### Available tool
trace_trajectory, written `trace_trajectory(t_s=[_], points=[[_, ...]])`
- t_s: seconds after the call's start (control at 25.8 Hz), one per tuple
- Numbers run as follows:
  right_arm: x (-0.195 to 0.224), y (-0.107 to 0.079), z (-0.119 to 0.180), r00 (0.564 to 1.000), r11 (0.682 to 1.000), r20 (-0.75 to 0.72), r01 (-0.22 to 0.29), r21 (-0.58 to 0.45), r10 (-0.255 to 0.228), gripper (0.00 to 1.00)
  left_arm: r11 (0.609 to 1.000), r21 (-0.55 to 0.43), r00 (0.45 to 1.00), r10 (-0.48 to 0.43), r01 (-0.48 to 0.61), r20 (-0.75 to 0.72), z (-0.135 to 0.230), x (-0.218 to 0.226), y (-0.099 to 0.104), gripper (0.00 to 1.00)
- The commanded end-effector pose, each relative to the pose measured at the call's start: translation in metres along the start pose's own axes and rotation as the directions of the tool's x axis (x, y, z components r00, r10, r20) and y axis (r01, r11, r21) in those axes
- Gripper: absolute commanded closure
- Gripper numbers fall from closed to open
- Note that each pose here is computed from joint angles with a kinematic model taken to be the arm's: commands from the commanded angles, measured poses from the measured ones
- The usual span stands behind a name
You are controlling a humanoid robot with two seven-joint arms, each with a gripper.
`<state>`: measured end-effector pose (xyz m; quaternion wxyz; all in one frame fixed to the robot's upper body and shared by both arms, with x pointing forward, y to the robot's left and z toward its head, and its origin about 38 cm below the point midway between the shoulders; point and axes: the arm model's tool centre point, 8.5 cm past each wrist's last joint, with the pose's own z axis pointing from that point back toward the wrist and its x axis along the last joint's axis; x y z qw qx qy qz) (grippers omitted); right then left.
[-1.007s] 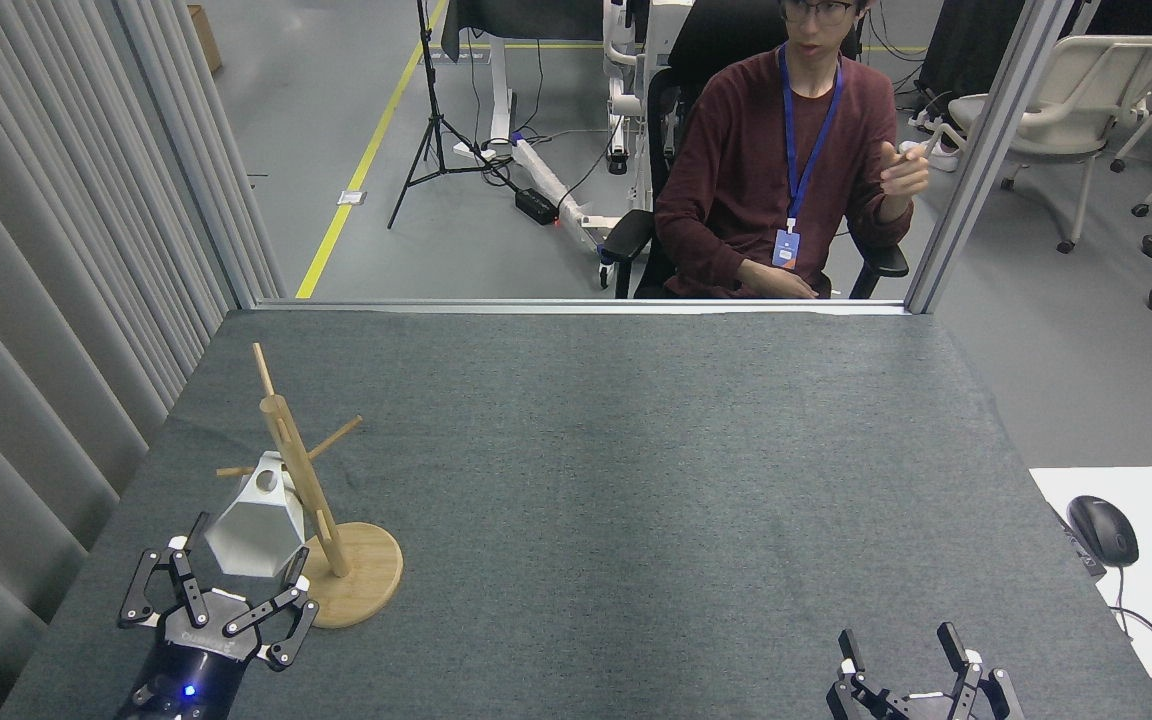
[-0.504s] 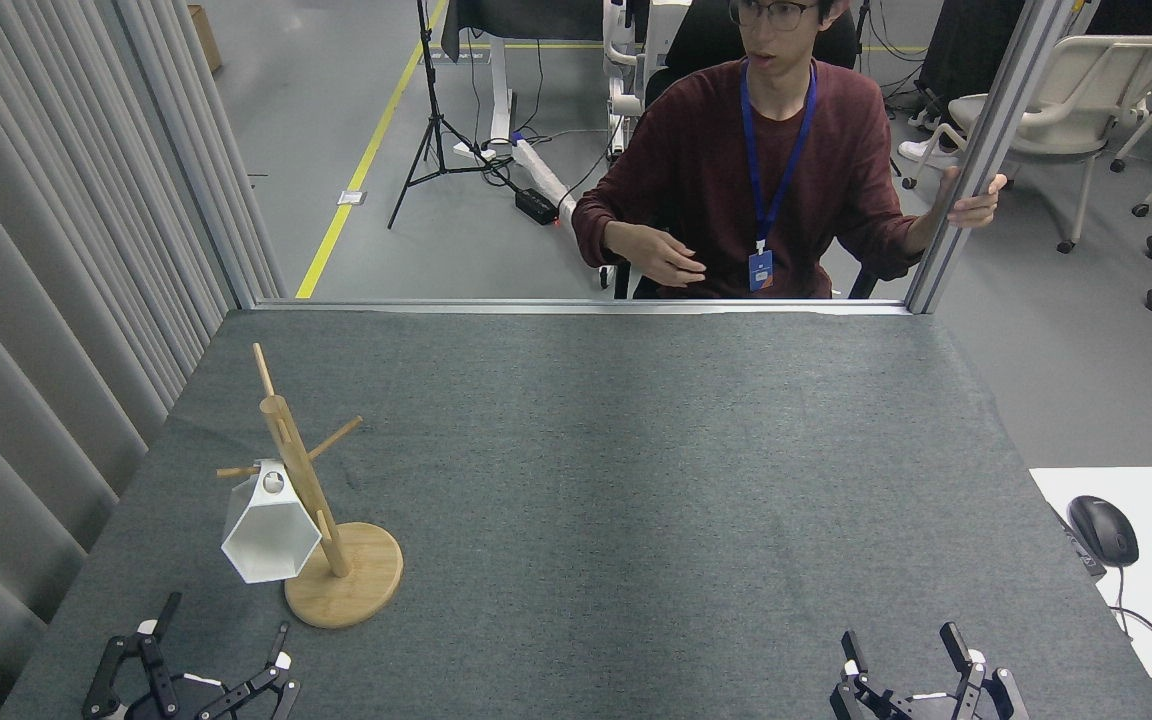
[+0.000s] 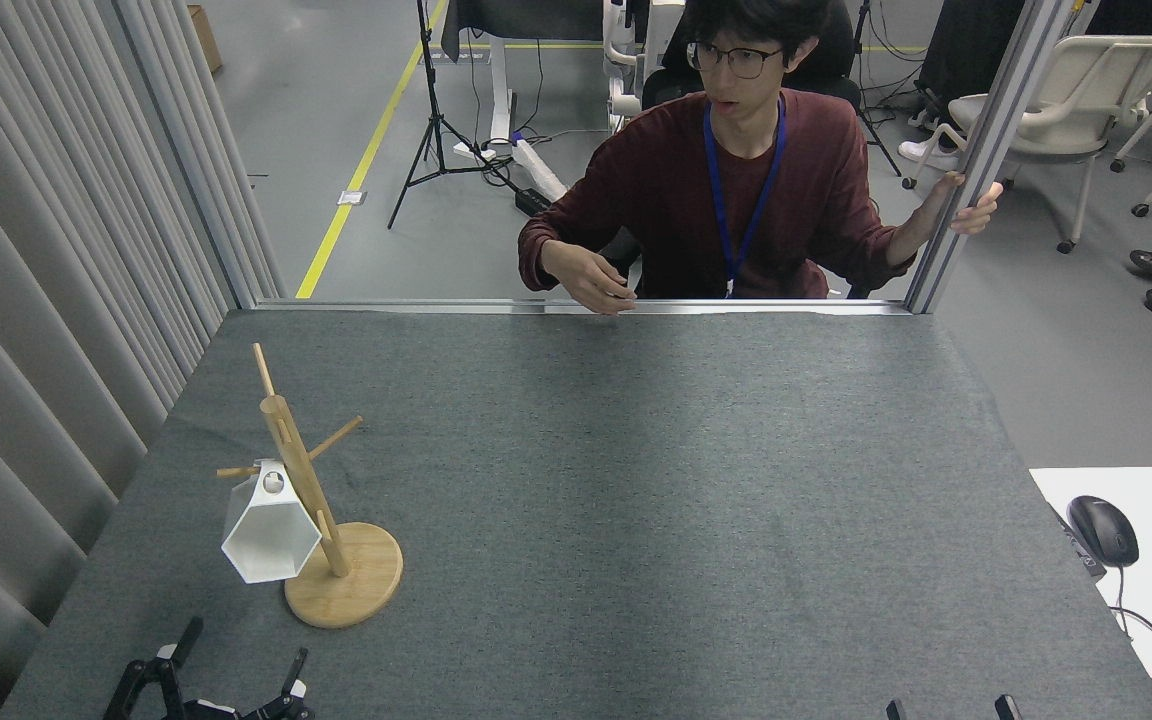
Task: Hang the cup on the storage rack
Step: 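Release the cup and pull the left gripper back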
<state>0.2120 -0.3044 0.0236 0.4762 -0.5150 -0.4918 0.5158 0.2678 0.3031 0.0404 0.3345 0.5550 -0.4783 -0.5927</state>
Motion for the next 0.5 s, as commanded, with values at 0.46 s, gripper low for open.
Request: trace_trajectory(t_s=[0.46], points=[[-0.009,-0.004,0.017,0.998,1.0,-0.064,-0.006,-0.012,0.006,0.02,0.948,-0.124,0.951,0.277,-0.294,-0.133,0.027,-0.011,-0.024,0.01]])
